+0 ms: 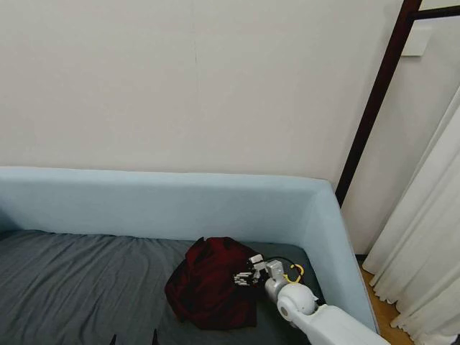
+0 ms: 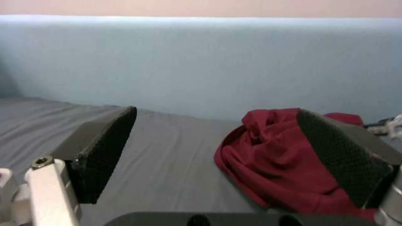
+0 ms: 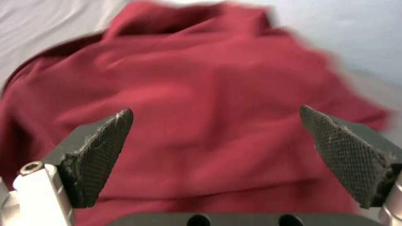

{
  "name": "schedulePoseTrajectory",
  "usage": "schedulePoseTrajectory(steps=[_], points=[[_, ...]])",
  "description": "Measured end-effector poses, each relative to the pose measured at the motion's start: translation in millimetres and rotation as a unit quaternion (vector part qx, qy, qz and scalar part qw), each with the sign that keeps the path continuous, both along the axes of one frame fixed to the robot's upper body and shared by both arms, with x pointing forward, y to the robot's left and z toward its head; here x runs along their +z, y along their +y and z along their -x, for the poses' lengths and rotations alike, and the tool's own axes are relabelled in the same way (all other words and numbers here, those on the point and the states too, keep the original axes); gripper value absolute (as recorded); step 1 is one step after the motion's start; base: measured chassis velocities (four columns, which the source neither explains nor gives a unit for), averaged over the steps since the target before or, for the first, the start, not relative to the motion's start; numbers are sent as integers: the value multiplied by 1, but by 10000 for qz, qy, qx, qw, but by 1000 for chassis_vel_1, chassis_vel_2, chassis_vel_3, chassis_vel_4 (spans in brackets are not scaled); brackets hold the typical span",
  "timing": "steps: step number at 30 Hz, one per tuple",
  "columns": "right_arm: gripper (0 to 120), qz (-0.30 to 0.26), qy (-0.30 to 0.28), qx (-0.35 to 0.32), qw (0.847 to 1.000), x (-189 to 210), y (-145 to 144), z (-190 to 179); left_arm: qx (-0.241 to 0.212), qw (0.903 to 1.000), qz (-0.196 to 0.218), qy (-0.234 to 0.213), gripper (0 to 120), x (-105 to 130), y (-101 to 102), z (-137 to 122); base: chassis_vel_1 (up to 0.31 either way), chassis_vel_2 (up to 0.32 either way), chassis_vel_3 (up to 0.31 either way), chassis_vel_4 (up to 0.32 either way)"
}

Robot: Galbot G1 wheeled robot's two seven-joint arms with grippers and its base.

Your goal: Pick up the clothes from the sofa and hang them on the clothes hanger.

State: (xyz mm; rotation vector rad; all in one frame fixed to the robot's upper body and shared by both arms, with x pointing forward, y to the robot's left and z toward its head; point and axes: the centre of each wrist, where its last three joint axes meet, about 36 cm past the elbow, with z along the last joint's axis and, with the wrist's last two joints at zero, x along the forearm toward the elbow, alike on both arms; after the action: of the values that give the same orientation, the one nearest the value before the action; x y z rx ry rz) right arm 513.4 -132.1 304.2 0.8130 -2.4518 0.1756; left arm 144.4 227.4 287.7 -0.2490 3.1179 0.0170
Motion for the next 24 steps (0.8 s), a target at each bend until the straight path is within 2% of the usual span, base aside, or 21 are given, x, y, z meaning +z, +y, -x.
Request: schedulePoseTrajectory(steps=[3, 9, 13, 20, 22, 24], points=[[100, -92, 59, 332, 9994, -10, 28, -1, 36, 10000, -28, 4, 100, 3, 2, 4, 0, 0, 0, 0], [100, -5, -194, 547, 9983, -28, 60, -4, 181, 9998, 18, -6, 100, 5, -1, 6, 0, 0, 0, 0], [100, -48, -154, 669, 9976, -37, 90, -10, 569, 9982, 175, -40, 100, 8, -4, 5, 0, 0, 0, 0], [98, 235, 88, 778, 9967, -50, 101, -19, 632, 9979, 74, -93, 100, 8, 0, 4, 0, 0, 0, 0], [94, 312, 183, 766, 9964, -55, 99, -19, 676, 9976, 57, -119, 100, 8, 2, 1, 0, 0, 0, 0], [85, 360, 248, 737, 9963, -60, 96, -19, 744, 9971, 49, -150, 100, 10, 6, -2, 0, 0, 0, 0]])
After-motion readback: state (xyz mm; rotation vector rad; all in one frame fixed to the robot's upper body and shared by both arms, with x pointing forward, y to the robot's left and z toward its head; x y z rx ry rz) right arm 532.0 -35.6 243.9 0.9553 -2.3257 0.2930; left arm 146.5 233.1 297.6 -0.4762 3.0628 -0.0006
